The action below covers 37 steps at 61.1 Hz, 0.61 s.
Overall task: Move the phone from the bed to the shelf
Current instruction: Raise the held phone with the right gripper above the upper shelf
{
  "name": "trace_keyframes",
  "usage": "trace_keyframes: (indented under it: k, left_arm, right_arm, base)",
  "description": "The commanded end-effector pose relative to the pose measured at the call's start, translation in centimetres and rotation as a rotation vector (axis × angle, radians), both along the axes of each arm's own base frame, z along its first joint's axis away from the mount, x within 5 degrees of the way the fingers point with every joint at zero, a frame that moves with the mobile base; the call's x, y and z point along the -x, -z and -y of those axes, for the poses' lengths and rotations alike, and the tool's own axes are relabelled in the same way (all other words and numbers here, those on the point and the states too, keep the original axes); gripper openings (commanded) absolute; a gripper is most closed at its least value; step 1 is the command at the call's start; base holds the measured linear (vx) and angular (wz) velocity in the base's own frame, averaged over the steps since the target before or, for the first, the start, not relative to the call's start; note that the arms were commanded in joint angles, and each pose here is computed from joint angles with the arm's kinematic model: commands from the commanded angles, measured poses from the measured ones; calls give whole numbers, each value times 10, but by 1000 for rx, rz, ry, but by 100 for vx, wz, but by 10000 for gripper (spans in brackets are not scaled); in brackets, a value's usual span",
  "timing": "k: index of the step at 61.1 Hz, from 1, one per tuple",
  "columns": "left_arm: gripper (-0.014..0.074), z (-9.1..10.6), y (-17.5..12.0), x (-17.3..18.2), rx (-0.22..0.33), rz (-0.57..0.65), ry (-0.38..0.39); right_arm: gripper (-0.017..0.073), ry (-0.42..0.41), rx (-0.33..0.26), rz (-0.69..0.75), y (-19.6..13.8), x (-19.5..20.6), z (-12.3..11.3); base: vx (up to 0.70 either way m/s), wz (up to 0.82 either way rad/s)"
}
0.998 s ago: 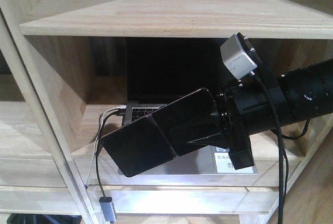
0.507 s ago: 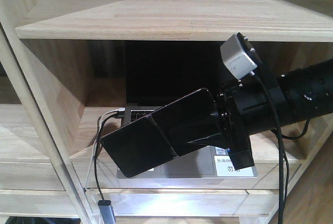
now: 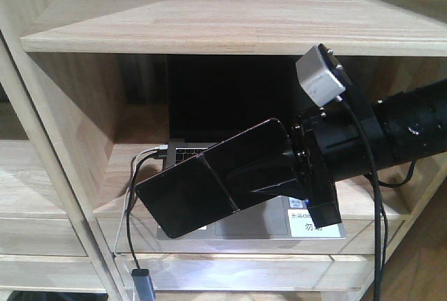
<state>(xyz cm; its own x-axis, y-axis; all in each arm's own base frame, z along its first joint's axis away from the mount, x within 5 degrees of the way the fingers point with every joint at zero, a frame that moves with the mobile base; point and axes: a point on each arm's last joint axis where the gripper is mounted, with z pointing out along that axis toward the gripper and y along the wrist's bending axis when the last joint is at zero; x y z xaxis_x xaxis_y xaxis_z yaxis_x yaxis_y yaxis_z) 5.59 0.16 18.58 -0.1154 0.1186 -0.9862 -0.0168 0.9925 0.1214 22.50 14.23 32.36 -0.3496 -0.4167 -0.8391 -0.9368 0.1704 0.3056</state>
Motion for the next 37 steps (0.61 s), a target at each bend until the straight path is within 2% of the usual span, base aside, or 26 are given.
trace_keyframes:
  k: [1, 16, 22, 26, 37]
  left_arm:
    - [1, 0, -15, 1, 11, 102, -5]
    - [1, 0, -15, 1, 11, 102, -5]
    - [1, 0, -15, 1, 11, 102, -5]
    - [1, 0, -15, 1, 11, 102, -5]
    - [1, 0, -15, 1, 11, 102, -5]
  right_arm:
    - [-3, -50, -98, 21, -23, 10, -2]
    - [-3, -42, -106, 13, -24, 10, -2]
    - [-3, -37, -126, 8, -25, 10, -2]
    - [-3, -33, -146, 10, -28, 10, -3]
    - [-3, 22, -260, 31, -47, 14, -3]
  base:
    - [0, 0]
    - [0, 0]
    - [0, 0]
    - [0, 0]
    - [0, 0]
